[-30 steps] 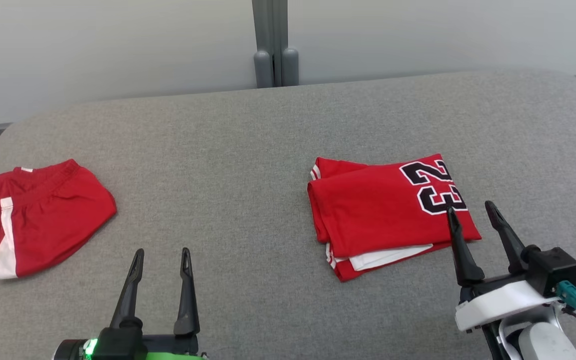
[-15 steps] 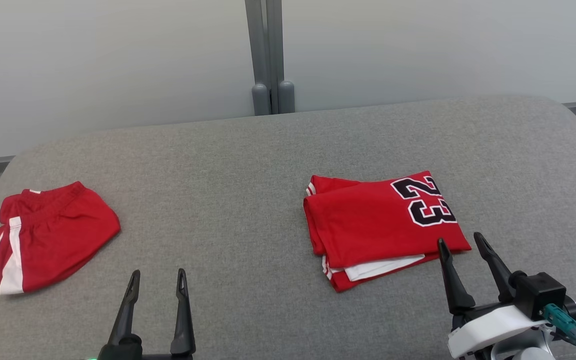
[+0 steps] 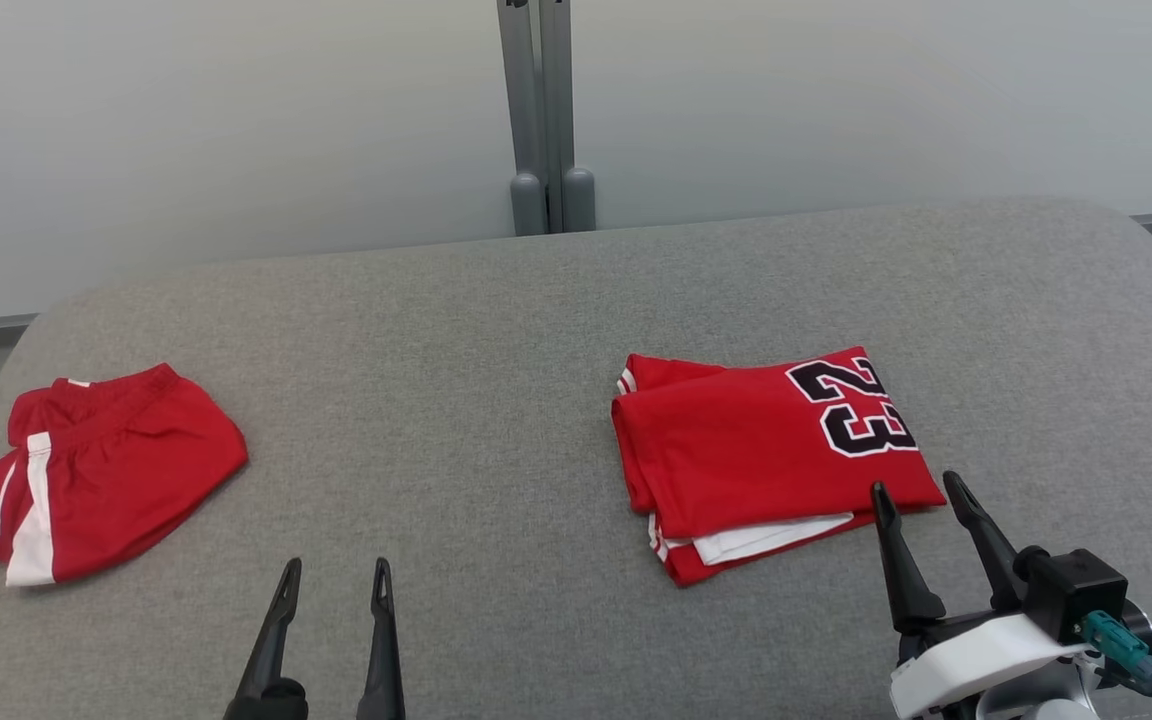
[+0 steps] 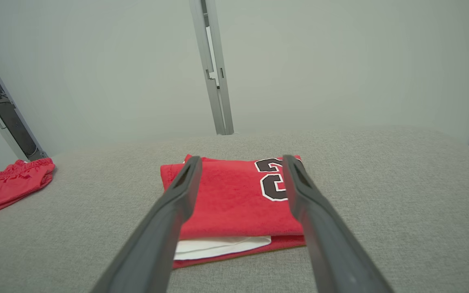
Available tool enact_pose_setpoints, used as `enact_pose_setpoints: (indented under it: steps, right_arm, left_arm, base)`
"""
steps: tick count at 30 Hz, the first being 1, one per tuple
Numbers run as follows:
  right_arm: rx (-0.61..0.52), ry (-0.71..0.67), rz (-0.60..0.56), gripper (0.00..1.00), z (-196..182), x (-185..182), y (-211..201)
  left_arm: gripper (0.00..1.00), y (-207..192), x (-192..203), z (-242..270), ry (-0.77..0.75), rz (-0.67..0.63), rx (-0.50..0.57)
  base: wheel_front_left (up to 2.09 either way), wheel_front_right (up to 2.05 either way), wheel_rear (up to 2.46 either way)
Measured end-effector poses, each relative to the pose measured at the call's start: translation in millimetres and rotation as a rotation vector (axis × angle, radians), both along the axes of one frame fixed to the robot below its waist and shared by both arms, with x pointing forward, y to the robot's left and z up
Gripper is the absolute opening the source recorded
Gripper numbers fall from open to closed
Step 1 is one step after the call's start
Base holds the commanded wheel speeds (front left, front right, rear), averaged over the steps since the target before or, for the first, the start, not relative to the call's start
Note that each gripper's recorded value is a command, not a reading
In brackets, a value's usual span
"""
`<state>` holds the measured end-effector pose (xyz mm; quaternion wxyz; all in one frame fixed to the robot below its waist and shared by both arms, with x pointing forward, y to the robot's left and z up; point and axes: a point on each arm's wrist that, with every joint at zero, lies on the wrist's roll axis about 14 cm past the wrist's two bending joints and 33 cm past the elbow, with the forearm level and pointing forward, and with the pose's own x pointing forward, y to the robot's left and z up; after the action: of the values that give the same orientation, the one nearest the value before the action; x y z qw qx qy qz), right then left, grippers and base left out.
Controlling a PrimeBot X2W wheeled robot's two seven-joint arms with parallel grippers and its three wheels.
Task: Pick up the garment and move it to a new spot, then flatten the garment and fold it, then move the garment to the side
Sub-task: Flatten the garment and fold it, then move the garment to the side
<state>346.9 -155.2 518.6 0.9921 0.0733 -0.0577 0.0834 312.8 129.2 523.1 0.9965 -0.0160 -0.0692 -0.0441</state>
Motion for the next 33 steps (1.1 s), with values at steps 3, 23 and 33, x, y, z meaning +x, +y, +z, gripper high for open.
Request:
enact_pose_setpoints:
  steps: [3, 23, 33]
  right_arm:
    - [0.002, 0.001, 0.004, 1.00, -0.3, 0.9, 1.8]
    - [0.001, 0.011, 0.029, 1.00, -3.2, 4.5, 9.4]
    - [0.018, 0.053, 0.101, 1.00, -13.1, 18.5, 25.5]
  left_arm:
    - [1.00, 0.6, -0.5, -3.1, 0.010, 0.001, 0.001]
    - [1.00, 2.6, -1.1, -12.5, 0.042, 0.009, -0.011]
    - [1.00, -5.1, 5.3, -20.9, 0.074, -0.013, -0.016]
  base:
    - [0.00, 0.00, 0.00]
    - [0.00, 0.00, 0.00]
    - [0.00, 0.00, 0.00]
